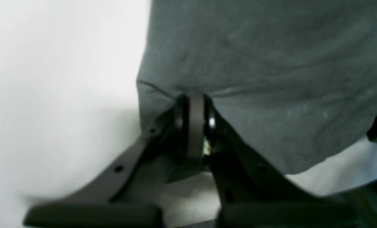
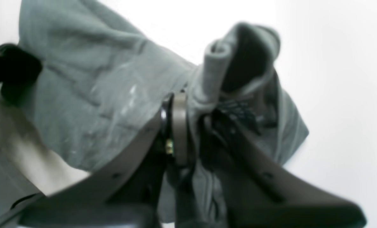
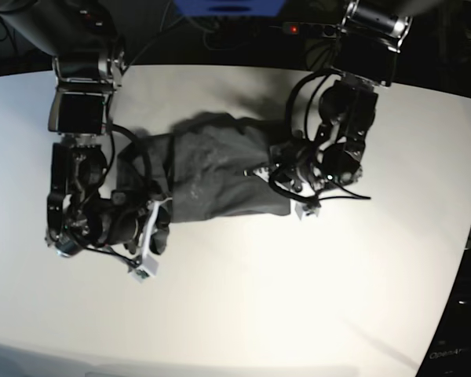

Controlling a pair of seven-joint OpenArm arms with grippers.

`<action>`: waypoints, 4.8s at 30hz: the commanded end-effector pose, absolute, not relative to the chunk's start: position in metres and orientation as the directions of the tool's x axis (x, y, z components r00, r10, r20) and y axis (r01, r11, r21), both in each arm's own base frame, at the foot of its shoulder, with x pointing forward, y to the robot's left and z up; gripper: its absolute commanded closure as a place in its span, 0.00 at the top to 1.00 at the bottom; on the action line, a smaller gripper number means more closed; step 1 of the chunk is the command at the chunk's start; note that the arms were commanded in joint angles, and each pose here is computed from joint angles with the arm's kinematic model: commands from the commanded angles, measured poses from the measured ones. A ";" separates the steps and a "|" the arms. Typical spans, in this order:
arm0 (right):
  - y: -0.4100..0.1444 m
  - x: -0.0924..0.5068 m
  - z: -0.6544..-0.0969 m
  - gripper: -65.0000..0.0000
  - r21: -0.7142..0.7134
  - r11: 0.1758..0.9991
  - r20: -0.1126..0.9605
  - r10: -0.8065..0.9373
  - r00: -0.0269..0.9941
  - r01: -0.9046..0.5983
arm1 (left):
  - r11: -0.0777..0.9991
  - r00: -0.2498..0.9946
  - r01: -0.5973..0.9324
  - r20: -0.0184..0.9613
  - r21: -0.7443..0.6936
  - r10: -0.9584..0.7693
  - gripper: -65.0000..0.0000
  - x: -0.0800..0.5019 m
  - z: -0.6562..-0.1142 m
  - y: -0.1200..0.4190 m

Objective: Fold the T-shirt properly
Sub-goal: 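Grasp the strip's end with the right gripper and lift it toward the left gripper, then fold the right gripper's end over onto the bundle beside the left gripper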

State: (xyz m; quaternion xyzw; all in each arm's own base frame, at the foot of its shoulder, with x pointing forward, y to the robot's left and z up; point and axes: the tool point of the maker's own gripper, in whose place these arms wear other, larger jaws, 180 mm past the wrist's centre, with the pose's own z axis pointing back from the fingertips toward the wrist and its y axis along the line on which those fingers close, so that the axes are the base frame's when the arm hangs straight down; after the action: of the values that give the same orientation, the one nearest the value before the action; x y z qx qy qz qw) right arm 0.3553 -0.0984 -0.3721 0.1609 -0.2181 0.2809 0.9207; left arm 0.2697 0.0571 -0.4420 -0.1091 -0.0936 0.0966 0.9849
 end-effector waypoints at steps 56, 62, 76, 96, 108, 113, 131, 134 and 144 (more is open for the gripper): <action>-0.101 0.362 -0.334 0.01 0.068 0.785 0.593 0.465 0.657 -0.616 | 0.972 0.937 -0.229 0.259 -0.061 0.237 0.05 0.264 -0.410 0.149; -0.100 0.363 -0.324 0.01 0.040 0.783 0.614 0.471 0.634 -0.621 | 0.966 0.941 -0.256 0.220 -0.033 0.257 0.05 0.266 -0.431 0.157; -0.026 0.329 -0.310 0.01 0.011 0.653 0.667 0.560 0.492 -0.757 | 0.981 0.954 -0.192 0.226 -0.036 0.195 0.05 0.280 -0.439 0.131; 0.066 0.287 -0.320 0.01 0.187 0.527 0.695 0.525 0.491 -0.829 | 0.981 0.956 -0.187 0.222 -0.041 0.192 0.05 0.277 -0.439 0.128; 0.078 0.287 -0.315 0.01 0.297 0.479 0.724 0.451 0.522 -0.826 | 0.985 0.936 -0.150 0.308 -0.091 0.171 0.05 0.281 -0.412 0.116; 0.087 0.282 -0.304 0.01 0.346 0.433 0.755 0.399 0.521 -0.832 | 0.985 0.935 -0.149 0.311 -0.091 0.170 0.05 0.279 -0.411 0.117; 0.132 0.273 -0.293 0.01 0.547 0.254 0.771 0.219 0.598 -0.798 | 0.985 0.918 -0.117 0.365 -0.128 0.157 0.05 0.275 -0.392 0.106; 0.132 0.273 -0.293 0.01 0.547 0.253 0.771 0.219 0.598 -0.798 | 0.985 0.921 -0.119 0.357 -0.126 0.157 0.05 0.272 -0.395 0.107; 0.133 0.275 -0.317 0.02 0.611 0.263 0.709 0.237 0.664 -0.747 | 0.985 0.919 -0.122 0.361 -0.119 0.158 0.05 0.273 -0.395 0.109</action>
State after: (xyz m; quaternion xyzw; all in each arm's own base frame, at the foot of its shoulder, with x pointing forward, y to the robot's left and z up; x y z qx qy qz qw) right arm 0.2691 0.1248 -0.3341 0.5047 -0.2313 0.3125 0.7708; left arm 0.2582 0.1126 -0.4072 -0.0366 -0.1581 0.0738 0.9840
